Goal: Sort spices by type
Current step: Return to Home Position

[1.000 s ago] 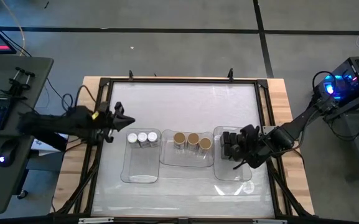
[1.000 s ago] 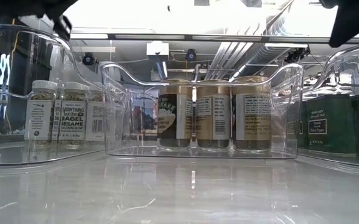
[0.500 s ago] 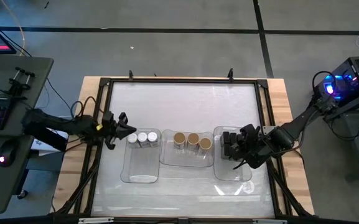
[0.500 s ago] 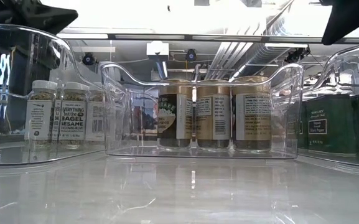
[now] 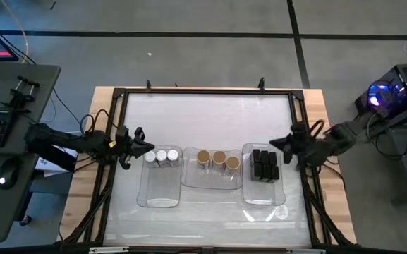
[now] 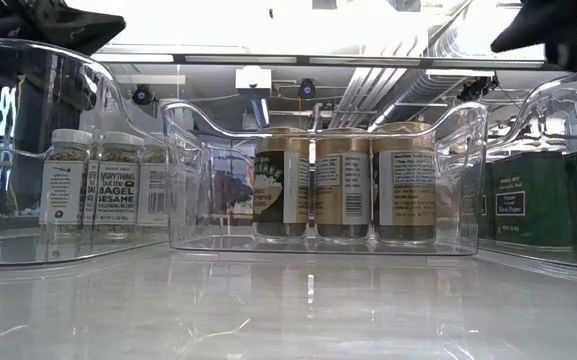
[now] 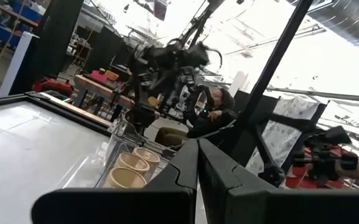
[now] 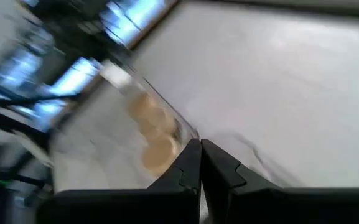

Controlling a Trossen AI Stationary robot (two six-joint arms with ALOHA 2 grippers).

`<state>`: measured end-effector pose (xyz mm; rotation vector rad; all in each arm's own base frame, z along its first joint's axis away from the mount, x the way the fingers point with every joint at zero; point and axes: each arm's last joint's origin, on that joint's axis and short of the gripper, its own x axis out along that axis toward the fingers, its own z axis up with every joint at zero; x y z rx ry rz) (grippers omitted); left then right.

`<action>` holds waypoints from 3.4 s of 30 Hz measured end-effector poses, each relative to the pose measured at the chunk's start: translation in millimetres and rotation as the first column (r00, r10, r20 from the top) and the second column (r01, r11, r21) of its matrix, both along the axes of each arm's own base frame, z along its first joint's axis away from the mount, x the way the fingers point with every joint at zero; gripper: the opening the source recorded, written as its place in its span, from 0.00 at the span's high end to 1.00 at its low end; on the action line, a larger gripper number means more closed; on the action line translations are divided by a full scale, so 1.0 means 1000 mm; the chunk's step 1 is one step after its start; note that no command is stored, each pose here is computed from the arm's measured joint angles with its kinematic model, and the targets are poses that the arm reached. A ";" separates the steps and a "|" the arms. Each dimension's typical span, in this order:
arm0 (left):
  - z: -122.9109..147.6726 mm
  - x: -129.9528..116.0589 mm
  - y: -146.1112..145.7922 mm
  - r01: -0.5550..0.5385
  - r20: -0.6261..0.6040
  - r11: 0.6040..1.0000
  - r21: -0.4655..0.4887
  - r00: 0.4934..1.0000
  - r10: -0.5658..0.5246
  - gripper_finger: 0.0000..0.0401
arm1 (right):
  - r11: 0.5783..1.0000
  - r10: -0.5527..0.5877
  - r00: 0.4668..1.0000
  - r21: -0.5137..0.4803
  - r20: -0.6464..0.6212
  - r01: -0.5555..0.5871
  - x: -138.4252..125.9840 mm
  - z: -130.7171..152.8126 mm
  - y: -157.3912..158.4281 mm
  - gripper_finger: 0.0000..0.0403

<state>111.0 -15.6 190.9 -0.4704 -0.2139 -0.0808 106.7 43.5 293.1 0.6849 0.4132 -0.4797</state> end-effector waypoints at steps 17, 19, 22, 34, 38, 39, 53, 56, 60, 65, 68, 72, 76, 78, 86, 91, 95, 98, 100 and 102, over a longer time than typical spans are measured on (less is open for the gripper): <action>0.000 0.000 0.000 -0.001 0.000 1.000 0.001 1.000 0.001 1.00 | 0.912 0.382 0.724 -0.363 0.574 -0.193 -0.025 -0.071 -0.031 1.00; 0.000 0.000 0.000 -0.001 0.000 1.000 0.001 1.000 0.001 1.00 | 0.891 0.406 0.713 -0.419 0.571 -0.172 -0.023 -0.075 -0.031 1.00; 0.000 0.000 0.000 -0.001 0.000 1.000 0.001 1.000 0.001 1.00 | 0.867 0.431 0.703 -0.474 0.565 -0.150 -0.020 -0.082 -0.030 1.00; -0.001 0.000 0.000 -0.001 -0.015 1.000 0.004 1.000 0.001 1.00 | 0.827 0.486 0.670 -0.544 0.561 -0.145 -0.014 -0.099 -0.035 1.00; -0.002 0.001 0.000 -0.001 -0.027 1.000 0.006 1.000 0.001 1.00 | 0.814 0.498 0.687 -0.557 0.528 -0.162 -0.013 -0.102 -0.042 1.00; -0.002 0.001 0.000 -0.001 -0.026 1.000 0.006 1.000 0.001 1.00 | 0.811 0.503 0.693 -0.558 0.517 -0.173 -0.012 -0.103 -0.044 1.00; -0.002 0.001 0.000 -0.001 -0.026 1.000 0.006 1.000 0.001 1.00 | 0.809 0.519 0.780 -0.494 0.349 -0.317 -0.009 -0.124 -0.049 1.00; -0.002 0.001 0.000 -0.001 -0.026 1.000 0.006 1.000 0.001 1.00 | 0.811 0.477 0.819 -0.519 0.319 -0.271 -0.008 -0.126 -0.051 1.00; -0.002 0.001 0.000 -0.001 -0.028 1.000 0.006 1.000 0.001 1.00 | 0.817 0.434 0.849 -0.530 0.302 -0.229 -0.008 -0.127 -0.052 1.00; -0.002 0.001 0.000 -0.001 -0.029 1.000 0.006 1.000 0.001 1.00 | 0.820 0.431 0.850 -0.526 0.304 -0.228 -0.008 -0.127 -0.052 1.00; -0.002 0.001 0.000 -0.001 -0.029 1.000 0.006 1.000 0.001 1.00 | 0.818 0.432 0.850 -0.528 0.302 -0.228 -0.008 -0.127 -0.052 1.00; -0.002 0.001 0.000 -0.001 -0.029 1.000 0.006 1.000 0.001 1.00 | 0.820 0.431 0.850 -0.525 0.304 -0.228 -0.008 -0.127 -0.052 1.00; -0.002 0.001 0.000 -0.001 -0.029 1.000 0.006 1.000 0.001 1.00 | 0.817 0.432 0.850 -0.529 0.301 -0.229 -0.008 -0.127 -0.052 1.00; -0.003 0.001 0.000 -0.001 -0.029 1.000 0.006 1.000 0.001 1.00 | 0.818 0.432 0.850 -0.528 0.302 -0.228 -0.008 -0.127 -0.052 1.00; -0.002 0.001 0.000 -0.001 -0.029 1.000 0.006 1.000 0.001 1.00 | 0.817 0.432 0.850 -0.529 0.301 -0.229 -0.008 -0.127 -0.052 1.00; -0.005 0.001 -0.001 0.003 -0.053 0.998 0.068 0.999 0.001 1.00 | 0.820 0.431 0.850 -0.525 0.303 -0.228 -0.008 -0.127 -0.052 1.00; -0.012 0.000 0.000 0.005 -0.114 0.973 0.229 0.993 0.021 1.00 | 0.820 0.431 0.850 -0.525 0.304 -0.228 -0.008 -0.127 -0.052 1.00; -0.015 -0.004 0.007 -0.043 -0.124 0.924 0.381 0.987 0.097 1.00 | 0.818 0.432 0.850 -0.528 0.301 -0.229 -0.008 -0.127 -0.052 1.00; -0.016 -0.007 0.012 -0.059 -0.116 0.884 0.464 0.985 0.127 1.00 | 0.818 0.432 0.850 -0.527 0.302 -0.229 -0.008 -0.127 -0.052 1.00; -0.017 -0.012 0.016 -0.061 -0.114 0.858 0.509 0.984 0.138 1.00 | 0.820 0.431 0.850 -0.525 0.303 -0.228 -0.008 -0.127 -0.052 1.00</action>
